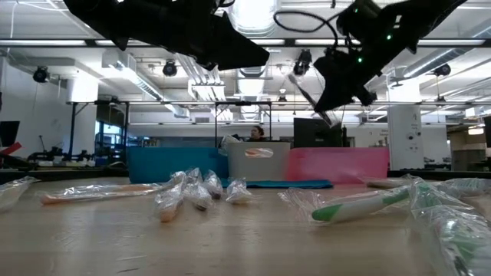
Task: Pick & Place Toothbrushes
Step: Put the purple toothbrush into the pink bin
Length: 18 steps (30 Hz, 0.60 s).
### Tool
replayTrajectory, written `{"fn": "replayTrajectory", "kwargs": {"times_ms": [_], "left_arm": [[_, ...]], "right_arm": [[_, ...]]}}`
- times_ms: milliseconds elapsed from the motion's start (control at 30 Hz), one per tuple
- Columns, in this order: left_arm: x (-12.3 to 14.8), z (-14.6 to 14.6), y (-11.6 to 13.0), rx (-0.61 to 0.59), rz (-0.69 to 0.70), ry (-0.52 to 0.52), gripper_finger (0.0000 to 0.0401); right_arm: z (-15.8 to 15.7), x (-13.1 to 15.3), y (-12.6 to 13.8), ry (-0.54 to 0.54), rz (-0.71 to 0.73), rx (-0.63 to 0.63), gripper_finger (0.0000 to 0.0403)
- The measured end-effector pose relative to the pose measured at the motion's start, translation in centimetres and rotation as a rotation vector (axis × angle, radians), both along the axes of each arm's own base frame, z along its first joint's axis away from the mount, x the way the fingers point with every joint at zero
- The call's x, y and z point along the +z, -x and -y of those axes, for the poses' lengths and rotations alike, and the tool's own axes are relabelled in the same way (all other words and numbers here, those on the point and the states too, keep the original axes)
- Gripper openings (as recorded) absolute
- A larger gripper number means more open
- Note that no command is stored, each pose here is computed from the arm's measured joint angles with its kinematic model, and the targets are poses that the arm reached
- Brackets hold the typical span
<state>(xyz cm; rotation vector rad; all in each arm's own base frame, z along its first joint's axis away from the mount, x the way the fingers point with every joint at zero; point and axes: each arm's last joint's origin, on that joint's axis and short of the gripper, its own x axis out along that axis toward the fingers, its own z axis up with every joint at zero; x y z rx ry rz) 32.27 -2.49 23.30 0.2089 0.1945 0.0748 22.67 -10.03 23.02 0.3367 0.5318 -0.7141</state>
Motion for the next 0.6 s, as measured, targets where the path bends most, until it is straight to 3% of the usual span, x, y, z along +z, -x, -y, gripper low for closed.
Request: {"fn": "replayTrajectory", "kwargs": {"times_ms": [333, 600], "left_arm": [[0.1, 0.0, 0.0, -0.001, 0.008, 0.001, 0.0218], [0.1, 0.0, 0.0, -0.001, 0.008, 0.001, 0.0218]], "right_arm": [[4.2, -3.5, 0.8, -0.150, -0.100, -0.140, 0.0020], [5.6, -5.8, -0.7, -0.276, -0.184, -0.138, 0.0020]]}}
